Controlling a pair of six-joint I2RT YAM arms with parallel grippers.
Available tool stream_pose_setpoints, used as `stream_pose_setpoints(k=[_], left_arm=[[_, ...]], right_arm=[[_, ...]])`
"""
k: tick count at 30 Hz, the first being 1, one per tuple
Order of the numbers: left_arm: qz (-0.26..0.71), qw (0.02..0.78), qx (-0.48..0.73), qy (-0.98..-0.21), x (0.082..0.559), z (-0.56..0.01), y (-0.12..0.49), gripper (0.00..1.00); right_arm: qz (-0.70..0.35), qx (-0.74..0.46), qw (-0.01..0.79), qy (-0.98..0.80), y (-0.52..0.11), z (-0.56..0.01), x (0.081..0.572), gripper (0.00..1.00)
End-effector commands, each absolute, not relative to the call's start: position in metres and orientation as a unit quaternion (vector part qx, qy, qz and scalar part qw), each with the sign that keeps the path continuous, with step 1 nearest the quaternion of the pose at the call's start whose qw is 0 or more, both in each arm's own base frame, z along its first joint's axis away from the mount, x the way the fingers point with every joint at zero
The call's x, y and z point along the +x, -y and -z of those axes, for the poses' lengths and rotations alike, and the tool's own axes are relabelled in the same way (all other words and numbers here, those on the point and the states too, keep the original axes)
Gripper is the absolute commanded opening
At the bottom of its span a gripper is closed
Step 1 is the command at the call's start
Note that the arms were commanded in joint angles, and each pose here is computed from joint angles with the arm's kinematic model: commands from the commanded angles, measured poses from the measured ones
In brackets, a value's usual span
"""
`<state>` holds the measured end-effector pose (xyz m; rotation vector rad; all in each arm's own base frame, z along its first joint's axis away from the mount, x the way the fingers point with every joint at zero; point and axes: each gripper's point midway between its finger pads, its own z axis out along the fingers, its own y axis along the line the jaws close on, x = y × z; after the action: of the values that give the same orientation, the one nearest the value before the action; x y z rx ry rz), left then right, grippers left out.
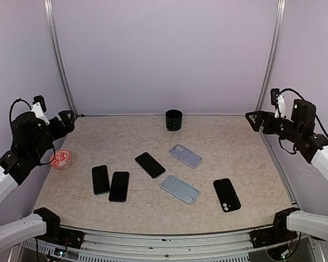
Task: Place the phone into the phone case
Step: Pick up the phone at the center of the board.
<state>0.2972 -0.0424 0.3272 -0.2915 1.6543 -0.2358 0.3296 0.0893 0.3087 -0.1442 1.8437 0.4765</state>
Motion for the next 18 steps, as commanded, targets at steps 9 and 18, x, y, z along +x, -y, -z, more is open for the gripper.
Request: stream_pose_setpoints(k=[9,18], left_arm=[[0.136,0.650,-0.120,-0.738,0.300,-0.326,0.051,0.99],[0.119,0.621,-0.179,-0.754,0.299,-0.308,0.038,0.99]], right_arm=[[-0.333,-0.068,0.558,-0.757,-0.122,-0.327,0.307,0.99],[-0.407,-0.071,0.521,-0.747,-0.140,-0.329,0.294,0.99]])
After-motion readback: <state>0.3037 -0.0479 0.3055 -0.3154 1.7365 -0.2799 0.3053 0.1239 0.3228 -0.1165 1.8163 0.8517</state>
